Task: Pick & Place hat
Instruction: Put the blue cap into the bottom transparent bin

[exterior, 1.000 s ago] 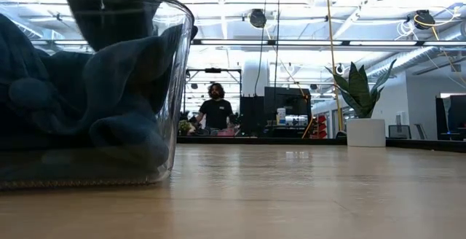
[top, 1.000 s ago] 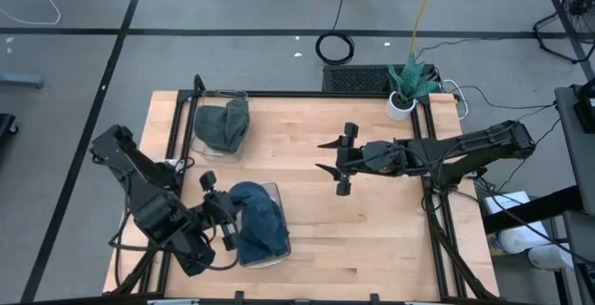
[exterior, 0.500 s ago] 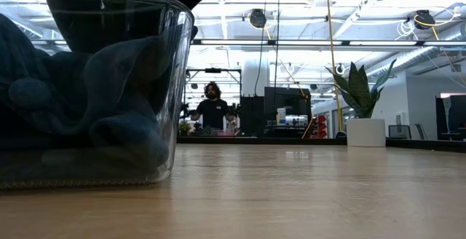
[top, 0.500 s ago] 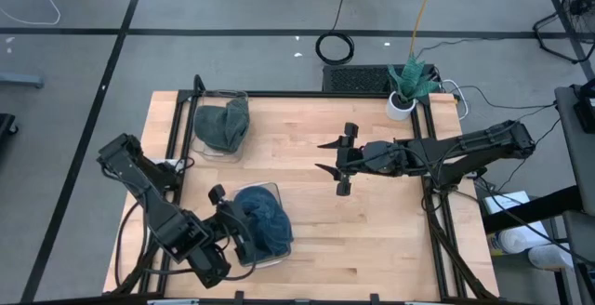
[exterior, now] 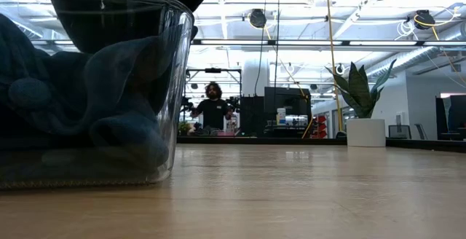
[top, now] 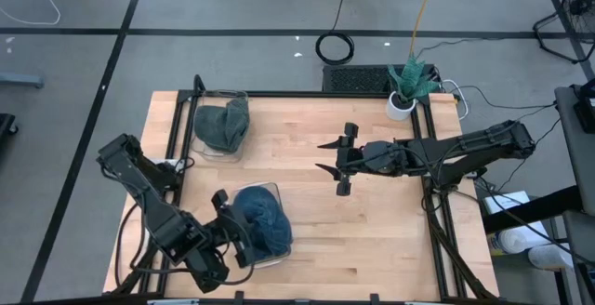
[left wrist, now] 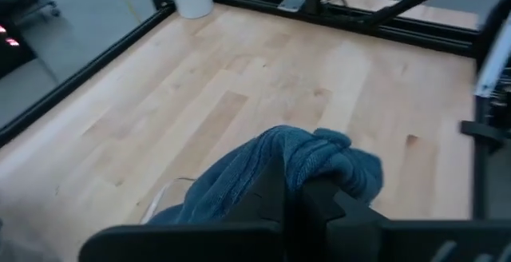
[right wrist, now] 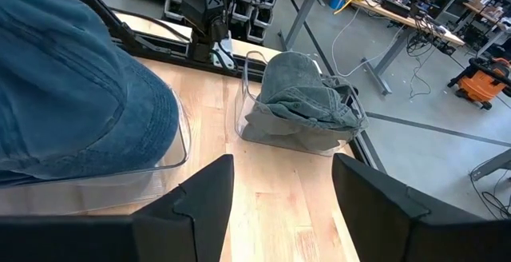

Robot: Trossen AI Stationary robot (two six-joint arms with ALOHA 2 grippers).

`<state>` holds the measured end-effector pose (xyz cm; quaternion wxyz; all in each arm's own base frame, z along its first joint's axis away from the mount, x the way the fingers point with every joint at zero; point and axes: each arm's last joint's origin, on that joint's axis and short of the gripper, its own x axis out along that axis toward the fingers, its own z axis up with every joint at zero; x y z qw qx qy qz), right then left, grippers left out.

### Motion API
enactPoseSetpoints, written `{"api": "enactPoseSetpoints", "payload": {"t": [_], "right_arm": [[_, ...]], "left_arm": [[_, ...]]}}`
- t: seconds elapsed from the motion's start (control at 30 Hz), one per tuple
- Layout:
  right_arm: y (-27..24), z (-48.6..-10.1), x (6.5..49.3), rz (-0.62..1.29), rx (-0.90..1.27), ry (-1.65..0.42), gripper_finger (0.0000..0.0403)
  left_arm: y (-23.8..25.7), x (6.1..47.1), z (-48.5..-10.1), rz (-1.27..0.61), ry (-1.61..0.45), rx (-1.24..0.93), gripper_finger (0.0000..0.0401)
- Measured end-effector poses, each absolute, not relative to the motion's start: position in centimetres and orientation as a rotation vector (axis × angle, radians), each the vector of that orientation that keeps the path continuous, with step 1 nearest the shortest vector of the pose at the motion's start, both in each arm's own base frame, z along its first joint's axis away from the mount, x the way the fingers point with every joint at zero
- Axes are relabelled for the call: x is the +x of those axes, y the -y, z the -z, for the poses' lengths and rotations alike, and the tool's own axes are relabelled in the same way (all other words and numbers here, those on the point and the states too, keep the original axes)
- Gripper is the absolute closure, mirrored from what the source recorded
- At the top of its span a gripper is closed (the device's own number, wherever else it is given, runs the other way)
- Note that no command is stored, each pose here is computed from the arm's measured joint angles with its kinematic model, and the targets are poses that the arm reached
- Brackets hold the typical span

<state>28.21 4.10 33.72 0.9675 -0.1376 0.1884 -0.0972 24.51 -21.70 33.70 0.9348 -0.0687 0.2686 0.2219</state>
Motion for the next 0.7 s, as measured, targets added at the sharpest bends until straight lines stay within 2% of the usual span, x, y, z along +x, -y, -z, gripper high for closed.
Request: {"api": "enactPoseSetpoints", "payload": {"t": [0.33, 0.7], "right_arm": [[-4.10, -33.71, 28.22, 0.197, -0.279, -0.381, 0.0202], [-4.10, -33.71, 28.22, 0.198, -0.279, -0.381, 0.0205]], "left_arm": [[22.02, 24.46, -34.59, -0.427, -0.533, -0.157, 0.0397], [21.58, 24.14, -34.43, -0.522, -0.483, -0.289, 0.0397]]}}
